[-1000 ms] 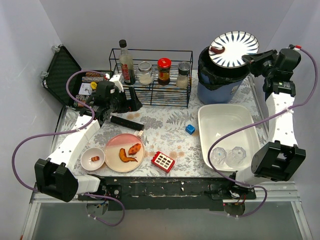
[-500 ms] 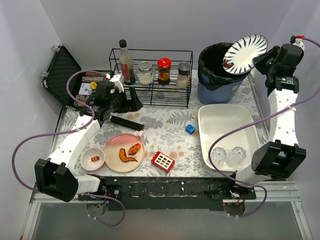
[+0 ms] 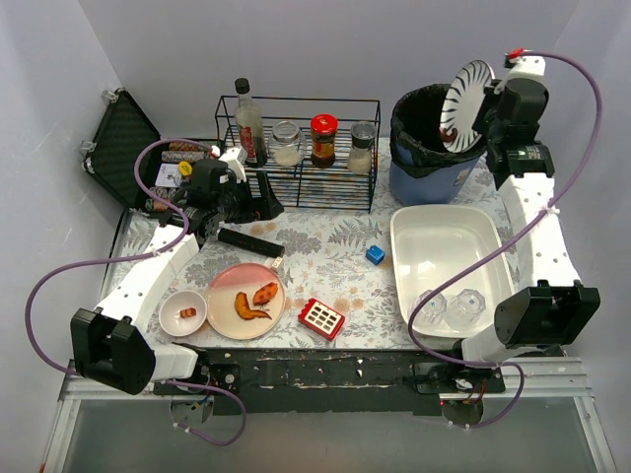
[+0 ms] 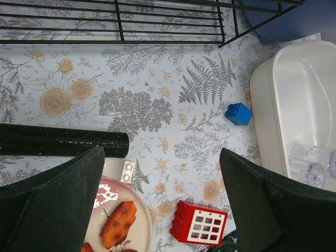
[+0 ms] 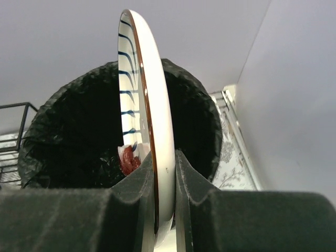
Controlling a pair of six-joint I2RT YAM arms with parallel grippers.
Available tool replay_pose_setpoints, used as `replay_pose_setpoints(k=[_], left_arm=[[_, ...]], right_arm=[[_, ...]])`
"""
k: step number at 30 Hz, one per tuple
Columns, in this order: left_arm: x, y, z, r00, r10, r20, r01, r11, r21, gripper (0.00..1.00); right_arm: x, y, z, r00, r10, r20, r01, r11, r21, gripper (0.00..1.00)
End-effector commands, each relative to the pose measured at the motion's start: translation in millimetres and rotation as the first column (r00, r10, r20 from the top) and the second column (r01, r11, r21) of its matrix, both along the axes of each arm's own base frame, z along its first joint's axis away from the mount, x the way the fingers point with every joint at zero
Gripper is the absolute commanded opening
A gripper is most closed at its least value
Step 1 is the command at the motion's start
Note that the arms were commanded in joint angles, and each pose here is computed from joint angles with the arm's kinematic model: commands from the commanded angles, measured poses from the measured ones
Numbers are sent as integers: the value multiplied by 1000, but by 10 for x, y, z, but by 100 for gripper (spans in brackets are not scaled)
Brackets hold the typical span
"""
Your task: Clear the kitchen counter
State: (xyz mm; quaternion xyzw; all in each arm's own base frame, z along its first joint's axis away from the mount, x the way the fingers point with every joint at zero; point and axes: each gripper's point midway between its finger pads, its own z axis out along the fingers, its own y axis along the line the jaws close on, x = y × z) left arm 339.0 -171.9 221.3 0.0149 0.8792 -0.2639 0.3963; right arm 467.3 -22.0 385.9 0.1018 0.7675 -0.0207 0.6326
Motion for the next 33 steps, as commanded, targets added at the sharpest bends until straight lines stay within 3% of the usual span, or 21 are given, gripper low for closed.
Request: replay_pose_setpoints(k=[1, 13, 18, 25, 30, 33], left_arm=[[-30, -18, 17, 1000, -11, 8, 11, 1000, -12, 92], [-43, -4, -7, 1000, -4, 8, 5, 1000, -7, 93], [-43, -13, 1, 1000, -7, 9, 7, 1000, -12, 93], [-38, -27, -2, 1000, -9, 10, 9, 1000, -20, 92], [-37, -66, 3, 1000, -25, 10, 26, 999, -35, 93], [-31, -65, 37, 1000, -25, 18, 26, 999, -38, 93]], right_arm=[[-103, 51, 1176, 925, -31, 380, 104, 979, -175, 1], [-181, 39, 1329, 905, -72, 419, 167, 967, -194, 1], [-416, 83, 1497, 877, -77, 474, 129, 989, -78, 1], [-957, 375, 1614, 855, 16, 518, -91, 988, 120, 1], [-1353, 532, 1326, 883, 76, 463, -198, 955, 221, 1], [-1577, 514, 1083, 911, 57, 409, -187, 940, 284, 1]])
